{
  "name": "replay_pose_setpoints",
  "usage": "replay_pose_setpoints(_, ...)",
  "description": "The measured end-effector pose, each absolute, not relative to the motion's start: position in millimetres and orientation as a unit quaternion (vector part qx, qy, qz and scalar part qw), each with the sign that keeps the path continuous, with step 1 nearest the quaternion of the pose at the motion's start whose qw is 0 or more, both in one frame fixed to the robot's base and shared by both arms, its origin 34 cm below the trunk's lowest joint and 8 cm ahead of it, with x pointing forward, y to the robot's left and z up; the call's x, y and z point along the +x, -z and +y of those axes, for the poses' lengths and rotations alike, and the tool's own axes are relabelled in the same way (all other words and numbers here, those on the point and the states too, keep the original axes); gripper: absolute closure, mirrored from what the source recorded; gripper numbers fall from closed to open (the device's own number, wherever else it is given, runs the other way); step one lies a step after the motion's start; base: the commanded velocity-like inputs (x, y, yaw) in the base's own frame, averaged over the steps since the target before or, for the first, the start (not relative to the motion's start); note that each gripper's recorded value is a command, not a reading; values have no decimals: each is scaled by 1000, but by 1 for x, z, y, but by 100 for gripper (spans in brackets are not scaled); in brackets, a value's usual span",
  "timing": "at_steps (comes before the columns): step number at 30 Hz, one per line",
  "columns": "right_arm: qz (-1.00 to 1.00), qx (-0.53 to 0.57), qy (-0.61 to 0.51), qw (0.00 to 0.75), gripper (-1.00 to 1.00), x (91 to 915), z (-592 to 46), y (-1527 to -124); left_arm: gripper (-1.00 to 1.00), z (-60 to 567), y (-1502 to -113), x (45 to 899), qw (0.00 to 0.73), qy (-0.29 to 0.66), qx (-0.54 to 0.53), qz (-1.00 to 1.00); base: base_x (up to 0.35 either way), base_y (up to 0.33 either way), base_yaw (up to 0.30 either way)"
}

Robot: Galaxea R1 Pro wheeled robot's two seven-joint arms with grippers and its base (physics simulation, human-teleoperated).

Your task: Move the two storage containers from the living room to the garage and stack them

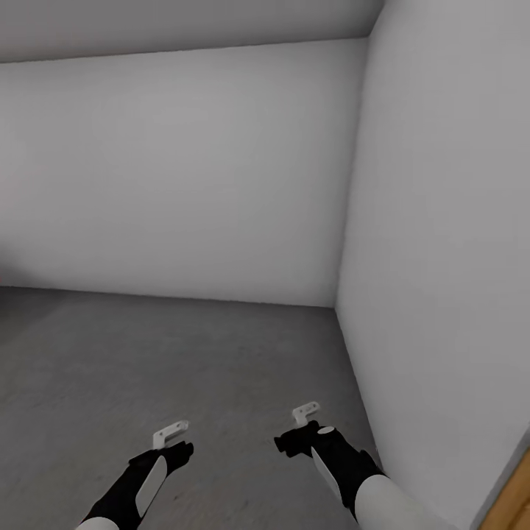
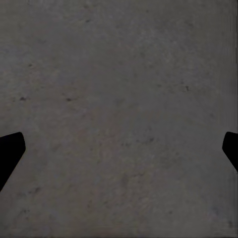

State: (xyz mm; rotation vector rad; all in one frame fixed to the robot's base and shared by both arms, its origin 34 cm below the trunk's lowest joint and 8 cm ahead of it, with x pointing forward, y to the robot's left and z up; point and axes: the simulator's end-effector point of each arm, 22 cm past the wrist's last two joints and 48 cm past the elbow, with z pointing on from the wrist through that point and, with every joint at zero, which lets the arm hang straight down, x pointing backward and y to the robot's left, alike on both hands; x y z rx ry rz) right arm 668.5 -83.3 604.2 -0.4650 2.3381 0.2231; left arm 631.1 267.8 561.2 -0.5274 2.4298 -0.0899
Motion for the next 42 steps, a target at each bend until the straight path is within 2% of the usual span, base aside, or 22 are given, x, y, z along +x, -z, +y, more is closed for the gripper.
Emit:
replay_pose_setpoints(18,905,-182,-85,374,-100,671,-83,-615,-100,268,-571,635,331,37,-201,922,0,0,-214)
replay_pose_setpoints(42,908,-180,-86,367,-100,669,-83,-608,-100,268,-565,632,324,36,-202,923,0,0,-79)
